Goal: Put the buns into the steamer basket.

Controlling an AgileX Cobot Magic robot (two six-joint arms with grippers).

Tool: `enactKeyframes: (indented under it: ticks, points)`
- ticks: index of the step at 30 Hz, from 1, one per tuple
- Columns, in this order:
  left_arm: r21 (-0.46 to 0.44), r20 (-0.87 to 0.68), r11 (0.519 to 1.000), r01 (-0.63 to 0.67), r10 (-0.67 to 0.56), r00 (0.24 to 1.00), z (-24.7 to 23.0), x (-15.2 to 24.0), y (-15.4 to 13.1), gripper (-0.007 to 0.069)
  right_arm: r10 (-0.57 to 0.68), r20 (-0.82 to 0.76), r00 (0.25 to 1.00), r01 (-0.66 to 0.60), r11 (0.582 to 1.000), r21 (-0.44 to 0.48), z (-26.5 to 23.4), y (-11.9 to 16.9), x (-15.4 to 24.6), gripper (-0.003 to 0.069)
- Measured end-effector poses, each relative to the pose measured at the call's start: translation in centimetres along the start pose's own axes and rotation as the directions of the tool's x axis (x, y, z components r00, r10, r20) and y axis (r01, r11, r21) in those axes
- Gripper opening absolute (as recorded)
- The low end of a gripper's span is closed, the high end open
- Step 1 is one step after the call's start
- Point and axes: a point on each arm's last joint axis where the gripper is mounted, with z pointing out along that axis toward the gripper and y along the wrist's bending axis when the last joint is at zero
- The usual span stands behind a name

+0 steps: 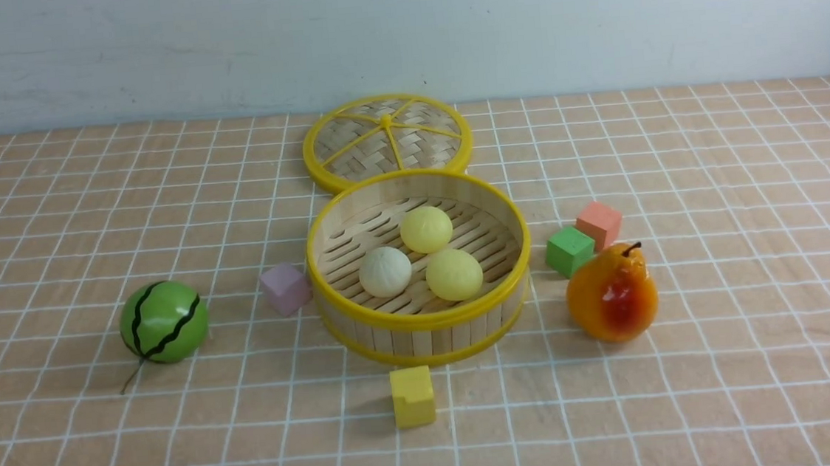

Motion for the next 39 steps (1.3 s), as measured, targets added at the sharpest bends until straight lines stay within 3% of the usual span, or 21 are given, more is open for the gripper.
enactKeyframes:
  ticks: [6, 39]
  points:
    - [-0.04, -0.177, 0.999, 0.037, -0.044, 0.983, 0.0, 2.7, 0.6, -0.0013, 0.0, 0.0, 1.0, 0.0, 1.0, 0.0, 0.0, 0.0, 0.0, 0.0041]
    - [-0.043, -0.18, 0.998, 0.043, -0.05, 0.982, 0.0, 2.7, 0.6, -0.0013, 0.0, 0.0, 1.0, 0.0, 1.0, 0.0, 0.0, 0.0, 0.0, 0.0088]
